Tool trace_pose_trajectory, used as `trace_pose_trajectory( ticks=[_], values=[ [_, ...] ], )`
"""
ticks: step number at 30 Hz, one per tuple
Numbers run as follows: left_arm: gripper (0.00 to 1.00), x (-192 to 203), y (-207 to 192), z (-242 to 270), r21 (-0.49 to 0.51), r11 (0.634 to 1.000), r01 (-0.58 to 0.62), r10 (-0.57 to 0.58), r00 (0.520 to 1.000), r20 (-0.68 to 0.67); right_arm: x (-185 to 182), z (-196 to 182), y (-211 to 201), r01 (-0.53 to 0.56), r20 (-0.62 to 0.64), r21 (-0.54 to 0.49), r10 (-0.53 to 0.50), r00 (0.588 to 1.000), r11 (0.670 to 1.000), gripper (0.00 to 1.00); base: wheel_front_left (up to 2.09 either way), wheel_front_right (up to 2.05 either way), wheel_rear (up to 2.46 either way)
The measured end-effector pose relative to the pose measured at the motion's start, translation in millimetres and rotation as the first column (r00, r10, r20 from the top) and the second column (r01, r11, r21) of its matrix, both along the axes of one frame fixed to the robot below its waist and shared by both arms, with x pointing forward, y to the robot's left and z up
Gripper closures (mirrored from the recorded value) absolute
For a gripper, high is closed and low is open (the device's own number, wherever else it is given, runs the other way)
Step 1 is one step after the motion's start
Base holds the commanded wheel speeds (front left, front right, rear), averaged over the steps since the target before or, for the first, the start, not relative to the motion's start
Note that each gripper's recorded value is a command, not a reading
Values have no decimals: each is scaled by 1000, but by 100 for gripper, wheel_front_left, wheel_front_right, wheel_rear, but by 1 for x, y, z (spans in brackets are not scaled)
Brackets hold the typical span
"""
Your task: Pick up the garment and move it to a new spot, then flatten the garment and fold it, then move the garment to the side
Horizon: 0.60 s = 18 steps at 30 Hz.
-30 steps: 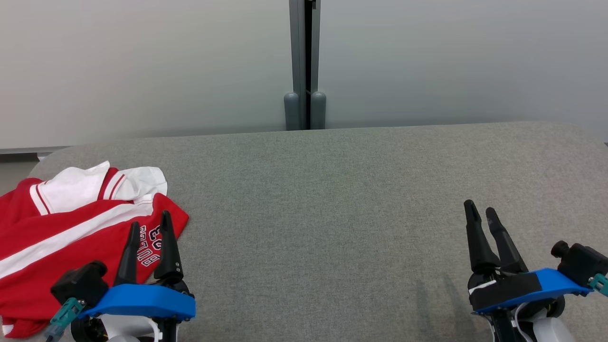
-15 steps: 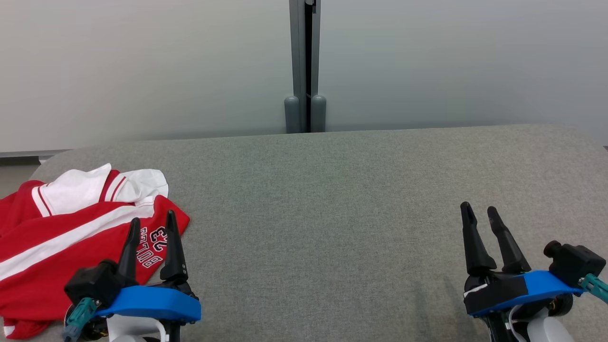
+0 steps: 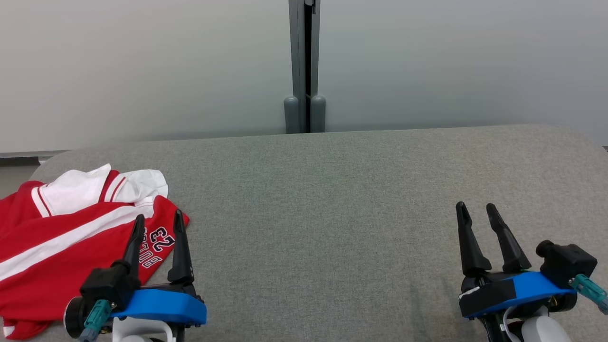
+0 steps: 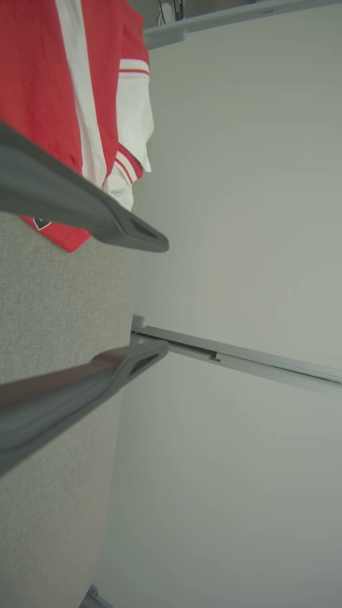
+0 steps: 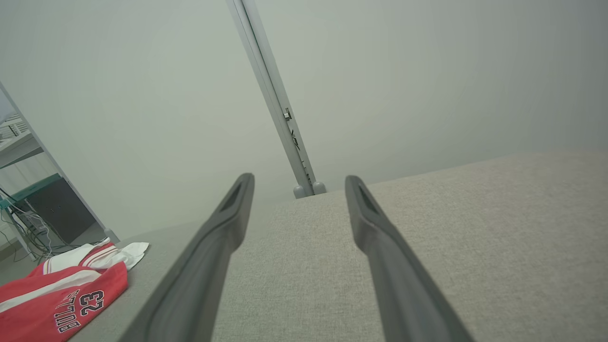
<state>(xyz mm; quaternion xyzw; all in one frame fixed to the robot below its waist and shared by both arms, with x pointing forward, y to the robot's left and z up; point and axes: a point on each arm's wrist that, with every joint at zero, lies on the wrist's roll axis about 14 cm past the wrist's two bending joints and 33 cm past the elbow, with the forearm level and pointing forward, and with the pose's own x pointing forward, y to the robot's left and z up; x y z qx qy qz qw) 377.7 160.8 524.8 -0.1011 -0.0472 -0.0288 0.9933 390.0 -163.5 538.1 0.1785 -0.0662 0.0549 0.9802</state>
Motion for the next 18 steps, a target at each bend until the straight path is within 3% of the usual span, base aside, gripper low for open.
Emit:
trace_pose_trajectory(
  ticks=[18],
  values=[
    [0,-1,-7,2,139,990,13,-17,999,33,0,3,5,-4,36,-129,8,999,992,0,0,0,0]
  ],
)
